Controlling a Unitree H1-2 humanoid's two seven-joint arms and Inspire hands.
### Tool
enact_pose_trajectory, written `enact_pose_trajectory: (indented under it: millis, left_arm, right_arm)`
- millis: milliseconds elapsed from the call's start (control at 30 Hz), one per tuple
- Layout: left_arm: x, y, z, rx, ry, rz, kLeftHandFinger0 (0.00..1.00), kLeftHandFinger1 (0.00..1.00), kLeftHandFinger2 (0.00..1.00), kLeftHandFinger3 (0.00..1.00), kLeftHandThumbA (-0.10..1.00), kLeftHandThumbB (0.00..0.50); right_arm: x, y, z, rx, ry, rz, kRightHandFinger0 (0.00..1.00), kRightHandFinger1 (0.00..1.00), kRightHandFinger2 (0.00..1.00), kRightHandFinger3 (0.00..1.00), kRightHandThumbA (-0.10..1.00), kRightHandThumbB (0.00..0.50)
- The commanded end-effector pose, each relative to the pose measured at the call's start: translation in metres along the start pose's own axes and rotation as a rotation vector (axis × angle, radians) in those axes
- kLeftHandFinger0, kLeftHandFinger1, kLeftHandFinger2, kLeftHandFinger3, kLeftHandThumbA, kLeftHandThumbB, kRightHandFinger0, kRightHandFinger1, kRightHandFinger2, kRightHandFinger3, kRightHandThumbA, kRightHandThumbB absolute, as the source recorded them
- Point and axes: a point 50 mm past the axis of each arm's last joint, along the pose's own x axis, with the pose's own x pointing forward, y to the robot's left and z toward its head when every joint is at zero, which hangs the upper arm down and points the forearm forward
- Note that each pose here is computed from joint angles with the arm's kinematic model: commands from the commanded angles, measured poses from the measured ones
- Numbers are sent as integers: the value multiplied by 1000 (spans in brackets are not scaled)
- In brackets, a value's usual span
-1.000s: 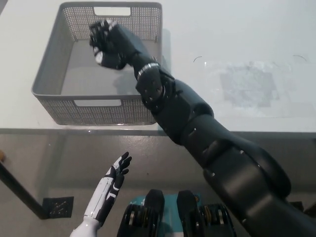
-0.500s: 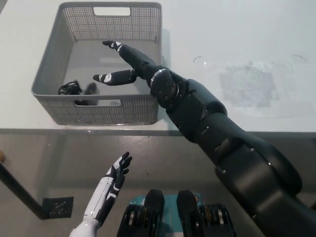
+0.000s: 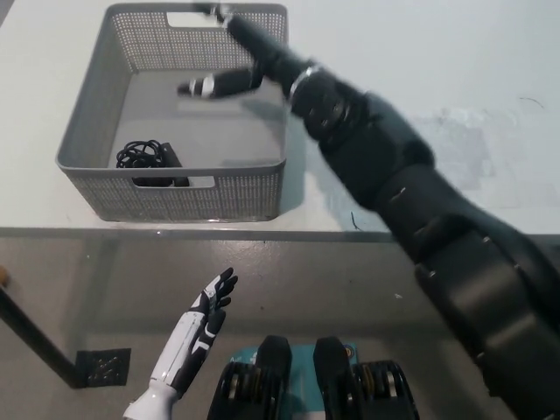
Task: Use the right hand to pick up a webcam and put it into a container on the left side
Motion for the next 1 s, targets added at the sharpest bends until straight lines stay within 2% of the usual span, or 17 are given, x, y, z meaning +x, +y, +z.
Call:
enact_pose_trajectory:
  millis: [0, 67, 200, 233, 267, 367, 433, 500, 567, 667, 800, 867, 967]
  left_arm:
    - [10, 7, 9, 44, -46, -10, 1000, 1000, 1000, 1000, 1000, 93]
    - [9, 8, 7, 42, -40, -13, 1000, 1000, 1000, 1000, 1000, 104]
    - [1, 7, 2, 21, -23, -5, 1000, 1000, 1000, 1000, 1000, 103]
    - [-3, 6, 1, 18, -14, -4, 1000, 1000, 1000, 1000, 1000, 105]
    - [-6, 5, 0, 12, -9, -2, 1000, 1000, 1000, 1000, 1000, 95]
    - [-19, 1, -5, -4, 6, 5, 1000, 1000, 1000, 1000, 1000, 82]
    - [-32, -3, -9, -2, 17, 1, 1000, 1000, 1000, 1000, 1000, 70]
    - [-37, -5, -9, -5, 37, 5, 1000, 1000, 1000, 1000, 1000, 85]
    - [-44, -7, -11, -15, 46, 10, 1000, 1000, 1000, 1000, 1000, 92]
    - [-50, -10, -13, -23, 58, 19, 1000, 1000, 1000, 1000, 1000, 77]
    - [-55, -11, -15, -32, 66, 22, 1000, 1000, 1000, 1000, 1000, 66]
    - [-52, -9, -16, -32, 64, 26, 1000, 1000, 1000, 1000, 1000, 63]
    - [-48, -6, -18, -30, 62, 30, 1000, 1000, 1000, 1000, 1000, 71]
  right_arm:
    - [2, -75, 72, 62, -273, -155, 1000, 1000, 1000, 1000, 1000, 353]
    - [-11, -88, 80, 61, -322, -184, 1000, 1000, 1000, 1000, 1000, 373]
    - [-42, -106, 86, 53, -383, -233, 1000, 1000, 1000, 1000, 1000, 341]
    - [-54, -110, 85, 69, -395, -252, 1000, 1000, 1000, 1000, 1000, 358]
    - [-66, -115, 83, 92, -427, -268, 1000, 1000, 1000, 1000, 1000, 341]
    - [-95, -115, 75, 89, -442, -297, 1000, 1000, 1000, 1000, 1000, 339]
    - [-130, -110, 62, 97, -449, -328, 1000, 1000, 1000, 1000, 1000, 313]
    - [-154, -106, 50, 130, -452, -347, 1000, 1000, 1000, 1000, 1000, 294]
    - [-175, -97, 36, 160, -447, -360, 1000, 1000, 1000, 1000, 1000, 287]
    - [-200, -86, 22, 193, -431, -376, 1000, 1000, 1000, 1000, 1000, 293]
    - [-248, -56, -11, 218, -414, -498, 1000, 1000, 1000, 1000, 979, 266]
    - [-262, -49, -20, 242, -400, -528, 1000, 1000, 1000, 1000, 993, 289]
    - [-290, -24, -40, 285, -386, -530, 1000, 1000, 1000, 1000, 983, 238]
